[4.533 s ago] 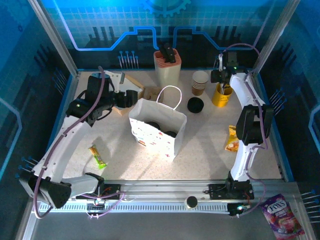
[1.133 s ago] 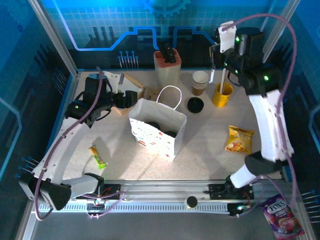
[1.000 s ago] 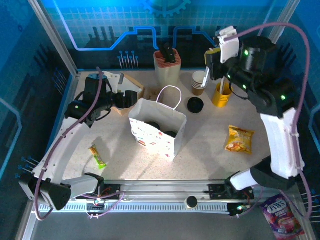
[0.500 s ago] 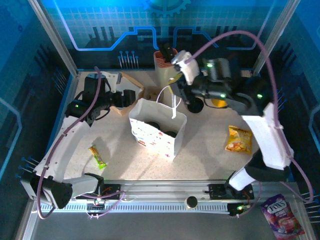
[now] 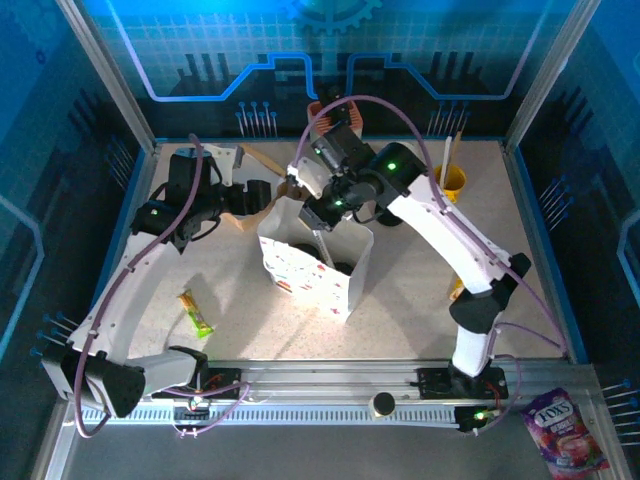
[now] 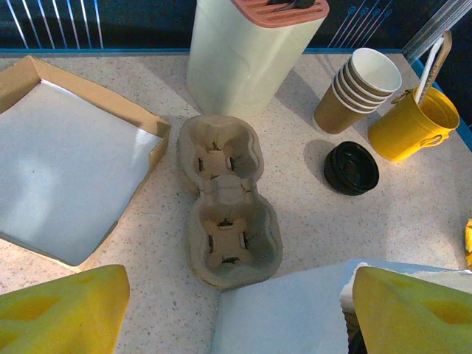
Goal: Pack the takeout coffee
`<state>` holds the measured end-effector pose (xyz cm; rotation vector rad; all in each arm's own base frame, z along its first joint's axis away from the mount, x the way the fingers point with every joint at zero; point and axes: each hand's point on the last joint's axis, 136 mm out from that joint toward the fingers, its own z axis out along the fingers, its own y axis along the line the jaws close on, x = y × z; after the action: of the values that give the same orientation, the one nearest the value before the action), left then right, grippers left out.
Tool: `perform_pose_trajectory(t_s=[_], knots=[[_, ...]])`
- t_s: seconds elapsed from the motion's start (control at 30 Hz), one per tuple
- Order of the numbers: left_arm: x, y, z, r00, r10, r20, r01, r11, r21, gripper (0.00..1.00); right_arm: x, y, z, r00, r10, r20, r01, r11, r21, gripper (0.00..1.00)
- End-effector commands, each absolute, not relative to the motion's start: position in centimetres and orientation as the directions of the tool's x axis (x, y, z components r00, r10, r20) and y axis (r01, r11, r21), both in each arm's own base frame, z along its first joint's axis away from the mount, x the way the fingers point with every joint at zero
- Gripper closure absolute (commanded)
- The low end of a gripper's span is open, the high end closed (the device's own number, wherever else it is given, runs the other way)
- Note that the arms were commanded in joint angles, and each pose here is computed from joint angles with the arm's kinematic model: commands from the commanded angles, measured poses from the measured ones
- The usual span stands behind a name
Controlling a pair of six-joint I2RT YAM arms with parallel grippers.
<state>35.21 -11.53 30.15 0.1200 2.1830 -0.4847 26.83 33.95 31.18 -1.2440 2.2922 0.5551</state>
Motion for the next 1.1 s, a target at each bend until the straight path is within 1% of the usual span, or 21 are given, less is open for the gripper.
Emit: perform_pose_trajectory(t_s=[0.0,0.13,0.27,0.33,0.4,0.5,0.57,0.63,0.77,0.83,0.93,1.07], knots=[[35.3,-11.6,30.3,-0.612,-0.097,-0.785,0.267,0.909,-0.32,0.2,25.6,34.7,31.2,-0.461,-0.679,-0.571,-0.874,0.457,0.163,0.76],[35.2,-11.8,30.5,-0.611,-0.098,-0.785,0.274,0.905,-0.326,0.2,25.7,34.4,33.9,-0.454,-0.619,-0.641,-0.876,0.44,0.196,0.73],[35.0,-12.3,31.0,-0.608,-0.105,-0.787,0.296,0.89,-0.347,0.2,27.5,31.3,36.9,-0.484,-0.495,-0.721,-0.841,0.491,0.226,0.73],[34.8,-12.7,31.4,-0.607,-0.113,-0.786,0.313,0.876,-0.368,0.2,29.1,28.7,38.4,-0.509,-0.391,-0.767,-0.803,0.537,0.259,0.72],[34.7,-13.3,31.9,-0.612,-0.125,-0.781,0.328,0.858,-0.395,0.21,31.5,25.1,39.5,-0.539,-0.264,-0.8,-0.736,0.61,0.295,0.71],[34.5,-14.0,32.7,-0.618,-0.154,-0.771,0.339,0.833,-0.438,0.21,34.7,19.6,40.1,-0.557,-0.091,-0.826,-0.618,0.71,0.338,0.7],[34.4,-14.7,33.5,-0.622,-0.184,-0.761,0.353,0.802,-0.482,0.21,36.7,16.3,40.1,-0.553,0.015,-0.833,-0.539,0.756,0.371,0.69],[34.1,-15.6,34.8,-0.623,-0.223,-0.75,0.377,0.755,-0.537,0.2,39.2,12.2,39.1,-0.553,0.113,-0.825,-0.421,0.817,0.394,0.67],[34.3,-16.5,36.5,-0.628,-0.295,-0.72,0.386,0.685,-0.617,0.2,44.2,4.9,35.2,-0.562,0.194,-0.804,-0.167,0.926,0.34,0.62],[34.6,-16.6,36.9,-0.628,-0.314,-0.712,0.379,0.676,-0.632,0.21,46.5,2.2,32.8,-0.573,0.215,-0.791,-0.064,0.95,0.304,0.57],[35.3,-16.6,37.1,-0.625,-0.322,-0.712,0.372,0.678,-0.634,0.21,49.7,-1.1,29.4,-0.583,0.236,-0.777,0.058,0.967,0.25,0.54],[35.9,-16.6,36.6,-0.622,-0.32,-0.715,0.37,0.684,-0.629,0.21,53.5,-3.5,25.0,-0.627,0.216,-0.748,0.138,0.976,0.167,0.52]])
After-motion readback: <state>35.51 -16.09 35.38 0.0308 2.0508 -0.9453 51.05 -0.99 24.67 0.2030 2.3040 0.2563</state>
